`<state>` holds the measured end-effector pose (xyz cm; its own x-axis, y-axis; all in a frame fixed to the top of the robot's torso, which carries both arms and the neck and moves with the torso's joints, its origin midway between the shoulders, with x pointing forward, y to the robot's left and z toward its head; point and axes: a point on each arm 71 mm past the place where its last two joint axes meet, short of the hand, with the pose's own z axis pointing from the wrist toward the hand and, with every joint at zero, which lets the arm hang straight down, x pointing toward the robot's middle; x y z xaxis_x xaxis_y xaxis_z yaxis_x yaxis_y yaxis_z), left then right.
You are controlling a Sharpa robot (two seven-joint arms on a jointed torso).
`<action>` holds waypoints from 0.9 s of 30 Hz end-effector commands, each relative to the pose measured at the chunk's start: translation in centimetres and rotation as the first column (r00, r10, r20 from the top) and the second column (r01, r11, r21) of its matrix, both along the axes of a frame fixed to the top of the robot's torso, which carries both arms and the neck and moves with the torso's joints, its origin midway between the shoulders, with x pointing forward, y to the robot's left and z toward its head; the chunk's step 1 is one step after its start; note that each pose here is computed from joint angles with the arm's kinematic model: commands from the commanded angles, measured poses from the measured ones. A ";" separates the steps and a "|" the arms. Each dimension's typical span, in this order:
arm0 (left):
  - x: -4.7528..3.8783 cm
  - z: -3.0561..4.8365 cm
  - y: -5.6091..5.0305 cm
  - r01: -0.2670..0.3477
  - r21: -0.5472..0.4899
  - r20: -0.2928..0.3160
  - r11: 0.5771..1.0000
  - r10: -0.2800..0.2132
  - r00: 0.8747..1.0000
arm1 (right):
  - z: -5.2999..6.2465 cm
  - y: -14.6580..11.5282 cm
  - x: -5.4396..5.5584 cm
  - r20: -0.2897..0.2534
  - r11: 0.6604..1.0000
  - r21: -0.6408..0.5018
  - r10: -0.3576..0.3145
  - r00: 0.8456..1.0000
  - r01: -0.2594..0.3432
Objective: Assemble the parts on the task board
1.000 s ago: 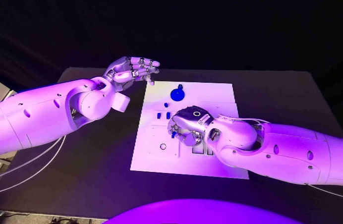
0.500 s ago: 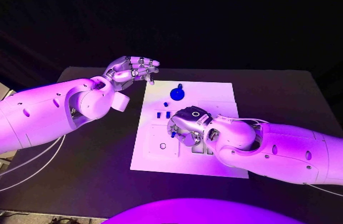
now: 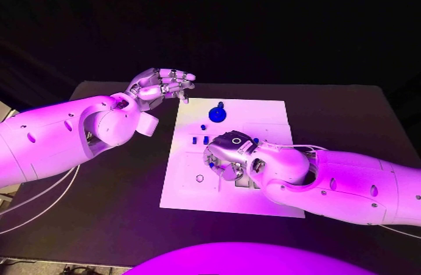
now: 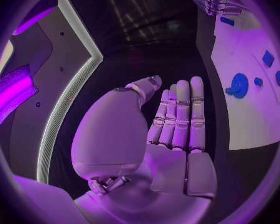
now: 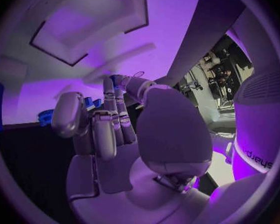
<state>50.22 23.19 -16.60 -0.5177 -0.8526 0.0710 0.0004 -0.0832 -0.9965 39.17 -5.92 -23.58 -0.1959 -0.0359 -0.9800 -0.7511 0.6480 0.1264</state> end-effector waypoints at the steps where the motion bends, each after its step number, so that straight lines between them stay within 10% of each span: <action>1: -0.09 0.09 -0.2 0.018 -0.012 -0.003 1.000 -0.018 1.000 | -0.2 0.0 -0.2 -0.003 1.000 0.007 0.012 1.000 -0.012; 16: -0.09 0.06 -0.1 0.020 -0.011 -0.006 1.000 -0.020 1.000 | 0.6 -1.8 -0.2 0.033 0.994 0.104 -0.037 0.999 0.034; 27: -0.07 0.04 0.1 0.017 -0.009 -0.007 1.000 -0.017 1.000 | 3.7 -6.4 0.6 -0.044 0.984 0.128 -0.118 0.992 0.122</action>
<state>50.21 23.45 -16.65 -0.5179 -0.8525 0.0711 -0.0064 -0.0792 -0.9968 39.75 -12.18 -19.91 -0.1577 0.0977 -0.9826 -0.6755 0.7152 0.1795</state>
